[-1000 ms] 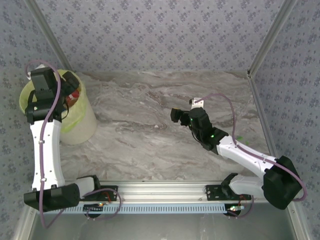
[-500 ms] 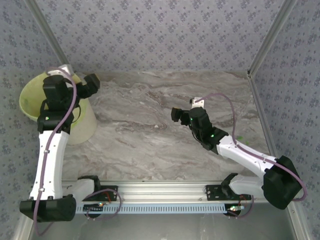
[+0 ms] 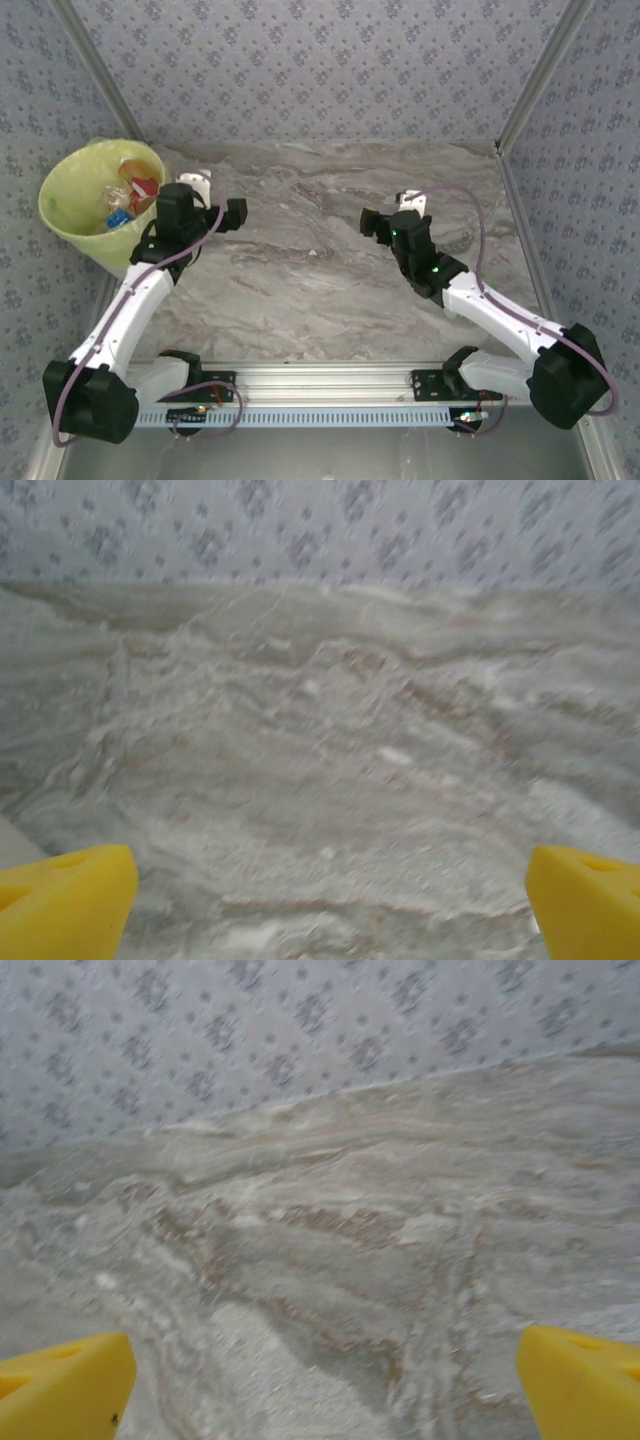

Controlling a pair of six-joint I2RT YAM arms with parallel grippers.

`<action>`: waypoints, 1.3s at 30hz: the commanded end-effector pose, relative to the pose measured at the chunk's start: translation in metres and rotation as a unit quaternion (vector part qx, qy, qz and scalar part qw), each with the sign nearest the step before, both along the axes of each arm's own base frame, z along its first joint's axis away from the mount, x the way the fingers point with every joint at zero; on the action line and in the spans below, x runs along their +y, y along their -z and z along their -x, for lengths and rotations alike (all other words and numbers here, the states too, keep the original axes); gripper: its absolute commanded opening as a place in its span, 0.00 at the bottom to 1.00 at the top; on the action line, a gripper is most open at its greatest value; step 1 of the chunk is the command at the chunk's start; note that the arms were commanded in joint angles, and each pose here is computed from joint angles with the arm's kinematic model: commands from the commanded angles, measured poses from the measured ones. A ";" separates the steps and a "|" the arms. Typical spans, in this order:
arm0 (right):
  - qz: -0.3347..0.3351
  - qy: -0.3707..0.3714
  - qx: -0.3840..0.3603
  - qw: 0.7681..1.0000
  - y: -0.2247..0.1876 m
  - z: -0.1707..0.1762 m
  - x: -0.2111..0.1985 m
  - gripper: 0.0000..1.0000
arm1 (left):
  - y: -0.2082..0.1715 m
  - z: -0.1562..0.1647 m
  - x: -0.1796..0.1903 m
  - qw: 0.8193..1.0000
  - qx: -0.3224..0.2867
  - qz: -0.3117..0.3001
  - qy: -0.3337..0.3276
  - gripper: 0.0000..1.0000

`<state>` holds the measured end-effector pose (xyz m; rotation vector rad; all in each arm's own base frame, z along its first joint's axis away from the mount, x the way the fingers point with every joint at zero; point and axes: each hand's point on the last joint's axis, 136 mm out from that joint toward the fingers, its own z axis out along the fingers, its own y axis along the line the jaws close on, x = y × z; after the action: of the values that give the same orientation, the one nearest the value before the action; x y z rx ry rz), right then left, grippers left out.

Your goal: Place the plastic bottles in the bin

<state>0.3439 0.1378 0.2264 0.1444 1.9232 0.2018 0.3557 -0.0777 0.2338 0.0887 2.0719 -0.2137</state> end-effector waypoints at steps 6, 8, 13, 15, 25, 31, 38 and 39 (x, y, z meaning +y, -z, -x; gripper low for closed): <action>0.030 0.103 -0.001 0.994 0.004 0.006 -0.078 1.00 | 0.042 -0.013 0.052 0.992 -0.036 -0.079 -0.090 0.99; 0.030 0.118 0.001 0.993 0.005 0.009 -0.092 1.00 | 0.056 -0.012 0.063 0.991 -0.028 -0.072 -0.107 0.99; 0.034 0.147 0.011 0.989 0.013 0.016 -0.121 1.00 | 0.084 -0.013 0.071 0.993 -0.045 -0.075 -0.082 1.00; 0.030 0.155 0.018 0.987 0.018 0.018 -0.131 1.00 | 0.096 -0.014 0.074 0.993 -0.048 -0.071 -0.078 0.99; 0.030 0.174 0.038 0.984 0.043 0.020 -0.157 1.00 | 0.128 -0.043 0.056 0.998 -0.038 -0.051 -0.007 0.99; 0.068 0.156 0.025 0.985 0.062 0.016 -0.161 1.00 | 0.136 -0.048 0.060 0.999 -0.026 -0.040 -0.010 1.00; 0.085 0.152 0.044 0.984 0.084 0.002 -0.172 1.00 | 0.143 -0.038 0.073 0.995 -0.073 -0.040 -0.051 0.99; 0.093 0.151 0.038 0.983 0.087 -0.001 -0.174 1.00 | 0.144 -0.039 0.074 0.995 -0.065 -0.043 -0.055 1.00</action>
<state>0.3330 -0.0373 0.1316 0.3861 2.0211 -0.1880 0.3887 -0.0125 0.0781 0.0865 2.0220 -0.0827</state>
